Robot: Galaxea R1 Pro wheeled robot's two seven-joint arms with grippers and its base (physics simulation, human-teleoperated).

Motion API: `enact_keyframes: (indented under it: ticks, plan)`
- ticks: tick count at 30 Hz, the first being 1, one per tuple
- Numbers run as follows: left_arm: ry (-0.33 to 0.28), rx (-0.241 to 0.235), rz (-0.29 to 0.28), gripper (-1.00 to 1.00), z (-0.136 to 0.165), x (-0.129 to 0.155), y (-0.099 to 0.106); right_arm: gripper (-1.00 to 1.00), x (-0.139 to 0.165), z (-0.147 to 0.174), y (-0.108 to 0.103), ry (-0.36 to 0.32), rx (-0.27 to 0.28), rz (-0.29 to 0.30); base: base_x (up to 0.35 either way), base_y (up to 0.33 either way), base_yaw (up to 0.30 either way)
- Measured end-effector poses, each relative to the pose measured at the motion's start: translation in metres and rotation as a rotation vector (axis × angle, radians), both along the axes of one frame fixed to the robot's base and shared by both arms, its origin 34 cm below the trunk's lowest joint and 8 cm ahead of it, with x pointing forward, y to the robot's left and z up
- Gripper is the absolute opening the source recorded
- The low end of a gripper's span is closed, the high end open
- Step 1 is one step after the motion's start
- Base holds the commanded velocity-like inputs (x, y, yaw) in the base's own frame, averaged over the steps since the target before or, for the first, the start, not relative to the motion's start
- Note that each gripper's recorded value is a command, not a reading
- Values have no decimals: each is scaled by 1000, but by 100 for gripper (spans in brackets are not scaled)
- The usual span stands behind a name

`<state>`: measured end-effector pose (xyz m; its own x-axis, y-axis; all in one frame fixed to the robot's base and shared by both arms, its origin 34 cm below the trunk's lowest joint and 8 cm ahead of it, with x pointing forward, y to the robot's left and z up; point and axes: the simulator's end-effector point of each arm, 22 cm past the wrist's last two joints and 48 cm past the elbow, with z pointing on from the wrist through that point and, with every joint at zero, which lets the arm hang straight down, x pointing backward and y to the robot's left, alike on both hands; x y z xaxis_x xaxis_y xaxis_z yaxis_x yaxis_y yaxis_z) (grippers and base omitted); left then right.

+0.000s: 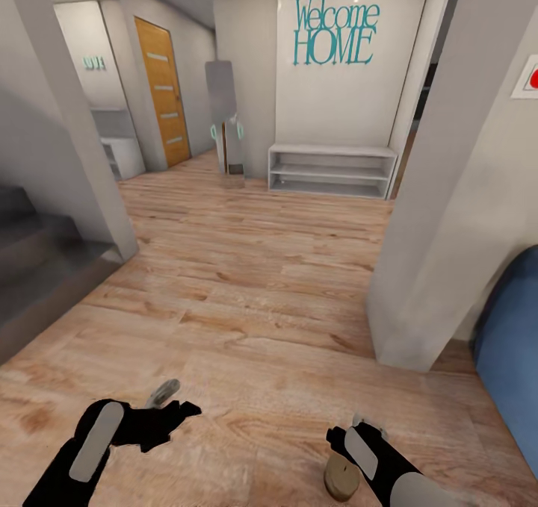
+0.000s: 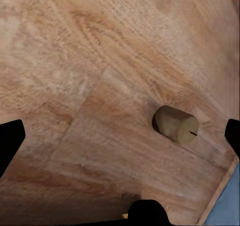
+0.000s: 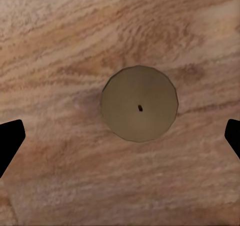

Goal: Place each of the two pumpkins and all three candles from the living room inside a cabinet in the living room (use any cabinet), then make sure every cabinet is closed, and position the cauldron so it is next to a table in the living room.

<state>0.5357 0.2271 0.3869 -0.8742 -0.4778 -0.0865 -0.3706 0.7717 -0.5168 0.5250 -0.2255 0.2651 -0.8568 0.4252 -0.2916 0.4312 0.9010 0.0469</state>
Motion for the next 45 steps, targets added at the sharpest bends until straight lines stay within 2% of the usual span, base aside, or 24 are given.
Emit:
enact_keyframes:
  ticks: [1, 3, 4, 6, 9, 15, 30, 34, 40, 45]
  plan:
    - [-6, -24, 15, 100, 2, 2, 5, 100, -1, -2, 0, 0, 0, 0, 0, 0, 0]
    - [-31, -107, 70, 100, 14, 9, 26, 100, -1, -7, 0, -1, -1, 0, 0, 0, 0]
    - [-38, -128, 84, 100, 17, 11, 32, 100, -2, -9, 0, -1, -1, 0, 0, 0, 0]
    - [-66, -207, 137, 100, 34, 18, 55, 100, -3, -13, 0, -4, -2, -1, 0, 0, 0]
    - [-86, -261, 171, 100, 43, 22, 69, 100, -3, -19, -1, -13, -4, -5, 0, 0, 0]
    - [-92, -289, 176, 100, 36, 19, 71, 100, -5, -32, -1, -18, -6, -8, 0, 0, 0]
    - [-46, -288, 178, 100, 5, 12, 70, 100, -21, -62, -1, 25, -6, -7, 0, 0, 0]
    - [-49, -295, 177, 100, 5, 11, 68, 100, -21, -62, -1, 25, -6, -7, 0, 0, 0]
    - [-92, -351, 170, 100, 18, 17, 60, 100, -21, -62, -1, 25, -6, -7, 0, 0, 0]
    - [-98, -361, 169, 100, 20, 18, 59, 100, -21, -62, -1, 25, -6, -8, 0, 0, 0]
